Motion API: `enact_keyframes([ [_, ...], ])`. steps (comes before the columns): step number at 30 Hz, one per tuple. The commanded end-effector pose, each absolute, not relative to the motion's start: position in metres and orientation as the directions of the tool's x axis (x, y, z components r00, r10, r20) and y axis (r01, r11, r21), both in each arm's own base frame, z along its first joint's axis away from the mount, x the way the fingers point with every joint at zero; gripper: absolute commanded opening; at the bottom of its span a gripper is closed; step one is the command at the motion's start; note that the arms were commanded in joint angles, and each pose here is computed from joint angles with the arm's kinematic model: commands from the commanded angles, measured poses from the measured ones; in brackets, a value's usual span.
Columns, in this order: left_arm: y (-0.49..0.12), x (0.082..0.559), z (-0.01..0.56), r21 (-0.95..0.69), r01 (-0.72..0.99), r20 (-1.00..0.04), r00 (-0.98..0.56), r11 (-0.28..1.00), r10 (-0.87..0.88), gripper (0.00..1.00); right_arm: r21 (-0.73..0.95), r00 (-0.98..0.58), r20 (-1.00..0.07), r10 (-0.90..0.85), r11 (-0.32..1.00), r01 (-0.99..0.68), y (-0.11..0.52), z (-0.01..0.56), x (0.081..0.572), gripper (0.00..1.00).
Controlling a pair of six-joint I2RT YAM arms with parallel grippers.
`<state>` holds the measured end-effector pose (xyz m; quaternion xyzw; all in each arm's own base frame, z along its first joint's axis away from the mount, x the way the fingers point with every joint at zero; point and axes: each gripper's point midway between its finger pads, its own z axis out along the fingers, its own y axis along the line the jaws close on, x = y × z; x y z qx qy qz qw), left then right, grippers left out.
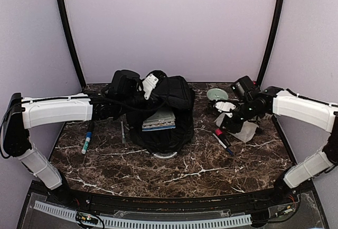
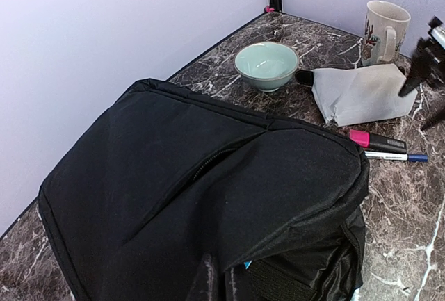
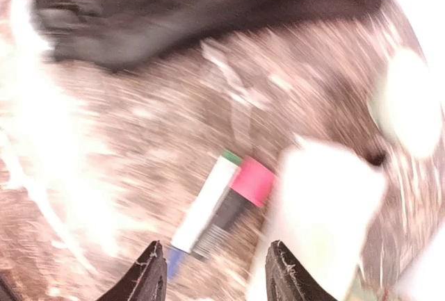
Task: Pack the student bag
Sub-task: Grab the pencil case from the center of the board.
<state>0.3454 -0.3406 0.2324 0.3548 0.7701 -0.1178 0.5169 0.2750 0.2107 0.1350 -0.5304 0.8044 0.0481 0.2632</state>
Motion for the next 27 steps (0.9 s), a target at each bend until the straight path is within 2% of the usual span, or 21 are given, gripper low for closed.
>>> enact_keyframes([
  [1,-0.344,0.348,0.262,0.177,0.659,-0.918,-0.158,0.731,0.365,0.00,-0.196,-0.488,-0.450,-0.748,0.616,-0.763,0.163,0.138,0.308,0.48],
  [8,-0.346,0.348,0.259,0.174,0.663,-0.915,-0.165,0.728,0.369,0.00,-0.256,-0.642,-0.362,-0.676,0.734,-0.629,0.109,0.119,0.337,0.51],
  [16,-0.348,0.347,0.260,0.165,0.672,-0.916,-0.166,0.722,0.365,0.00,-0.251,-0.704,-0.352,-0.617,0.787,-0.564,0.087,0.104,0.363,0.51],
  [23,-0.348,0.347,0.258,0.167,0.673,-0.915,-0.167,0.720,0.368,0.00,-0.190,-0.743,-0.313,-0.592,0.805,-0.562,0.085,0.076,0.368,0.45],
  [27,-0.348,0.347,0.257,0.164,0.671,-0.914,-0.172,0.723,0.367,0.00,-0.156,-0.748,-0.292,-0.597,0.801,-0.578,0.088,0.069,0.366,0.35],
])
